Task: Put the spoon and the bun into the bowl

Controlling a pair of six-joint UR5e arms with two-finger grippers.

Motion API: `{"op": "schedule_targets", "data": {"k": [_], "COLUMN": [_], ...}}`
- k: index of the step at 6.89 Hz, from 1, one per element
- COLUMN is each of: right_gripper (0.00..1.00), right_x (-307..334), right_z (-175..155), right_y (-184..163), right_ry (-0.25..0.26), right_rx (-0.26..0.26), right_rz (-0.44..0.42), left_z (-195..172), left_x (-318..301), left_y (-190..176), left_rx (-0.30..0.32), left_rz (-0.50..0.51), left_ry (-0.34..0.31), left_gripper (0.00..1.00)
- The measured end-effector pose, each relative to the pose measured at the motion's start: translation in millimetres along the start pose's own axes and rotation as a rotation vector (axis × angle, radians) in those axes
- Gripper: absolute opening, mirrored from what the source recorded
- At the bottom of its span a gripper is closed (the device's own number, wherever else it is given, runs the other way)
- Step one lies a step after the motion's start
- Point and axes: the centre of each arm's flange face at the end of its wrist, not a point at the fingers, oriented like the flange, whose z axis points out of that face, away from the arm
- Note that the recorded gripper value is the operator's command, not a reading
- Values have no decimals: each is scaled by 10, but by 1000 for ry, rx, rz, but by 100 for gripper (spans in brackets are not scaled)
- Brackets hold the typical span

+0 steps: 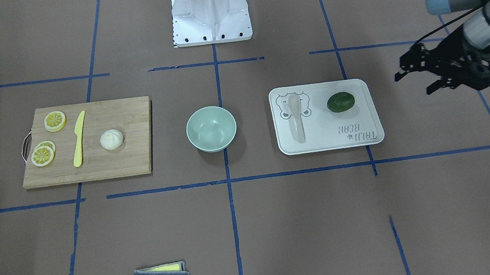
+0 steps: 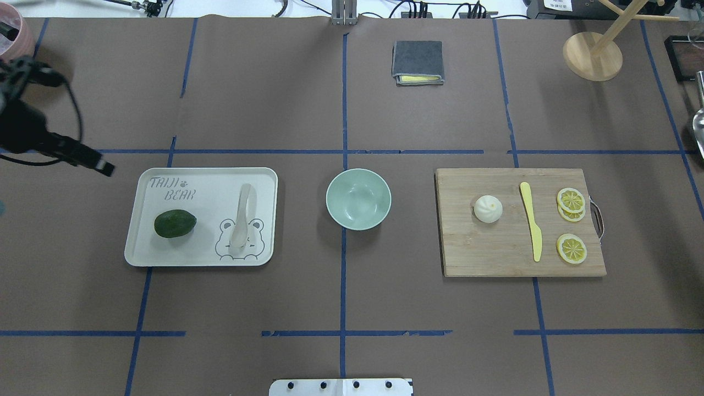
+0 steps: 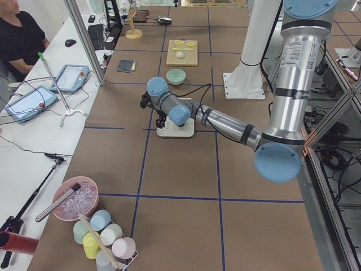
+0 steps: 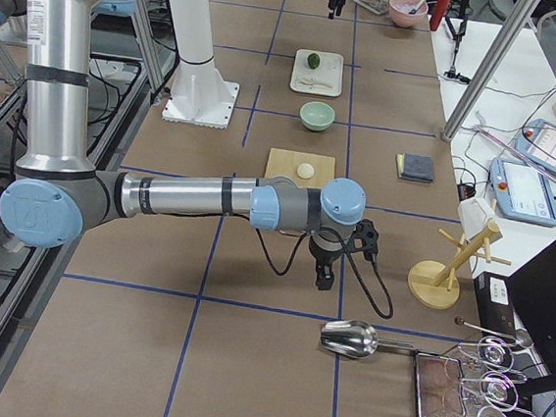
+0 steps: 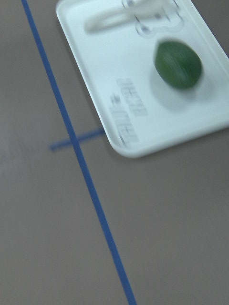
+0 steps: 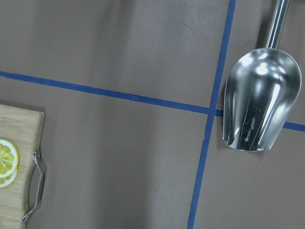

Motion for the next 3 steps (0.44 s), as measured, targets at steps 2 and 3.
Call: {"op": "schedule_targets", "data": {"k": [2, 3], "right_gripper": [100, 100], "right_x": [-115, -151], "right_z": [78, 109], "right_y": [-37, -45], "right_ry": [-10, -13], "right_rx": [-14, -20], "right_rz": [-21, -28], "left_z": [846, 1172], "left_x": [1155, 1357], "left_y": [-175, -164], "left_rx": [15, 21], "left_rz": [-80, -90], "left_ry": [-30, -70], "left_gripper": [99, 99]}}
